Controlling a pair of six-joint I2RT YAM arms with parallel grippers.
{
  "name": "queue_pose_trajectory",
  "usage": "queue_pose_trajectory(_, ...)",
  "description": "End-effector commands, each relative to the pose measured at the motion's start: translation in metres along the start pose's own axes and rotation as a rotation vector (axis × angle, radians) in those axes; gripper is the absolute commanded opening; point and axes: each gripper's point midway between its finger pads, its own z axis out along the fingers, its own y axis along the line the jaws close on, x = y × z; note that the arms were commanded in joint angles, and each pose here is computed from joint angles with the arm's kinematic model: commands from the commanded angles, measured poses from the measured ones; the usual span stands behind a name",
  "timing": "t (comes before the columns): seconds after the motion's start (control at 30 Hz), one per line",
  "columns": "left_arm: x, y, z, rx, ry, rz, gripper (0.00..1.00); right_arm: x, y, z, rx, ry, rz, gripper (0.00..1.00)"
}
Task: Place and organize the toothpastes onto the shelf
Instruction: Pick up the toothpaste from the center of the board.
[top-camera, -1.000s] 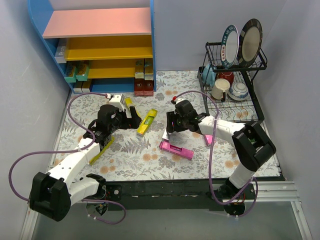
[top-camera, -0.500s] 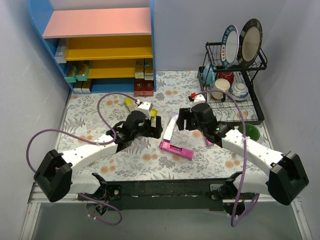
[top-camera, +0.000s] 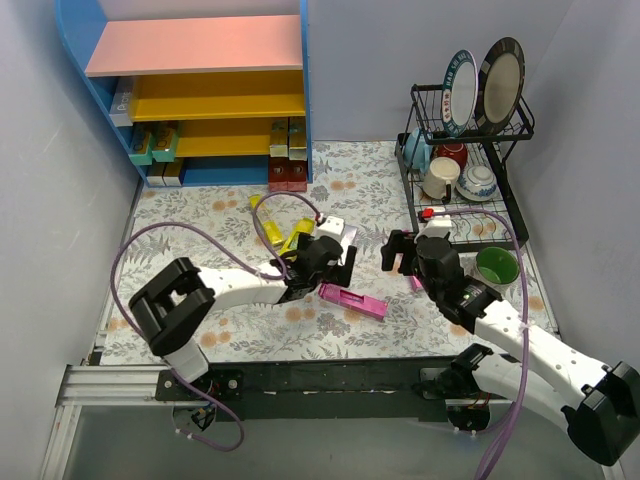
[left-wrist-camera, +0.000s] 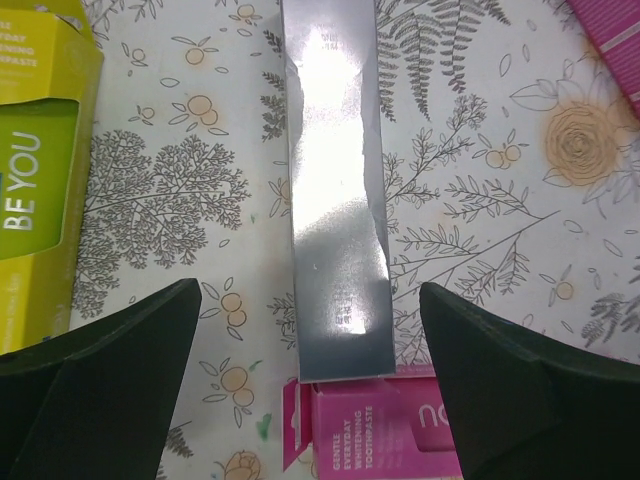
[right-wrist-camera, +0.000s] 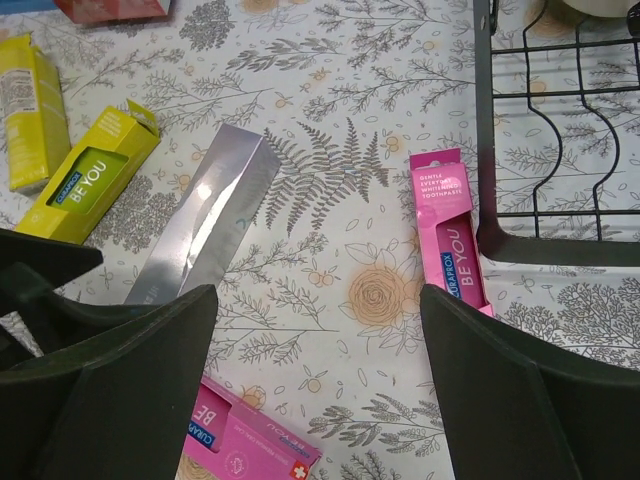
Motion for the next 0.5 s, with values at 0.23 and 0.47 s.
queue_pose_trajectory(0.23, 0.009, -0.008, 0.033, -0.086, -0.005, 0.034, 0.71, -0.007, -0.003, -0.005, -0.002, -0.065, 0.047, 0.91)
queue_pose_trajectory(0.47, -0.009, -0.012, 0.020, -0.073, -0.031, -0.010, 0.43, -0.006, 0.010, -0.005, -0.078, -0.040, 0.026, 0.91)
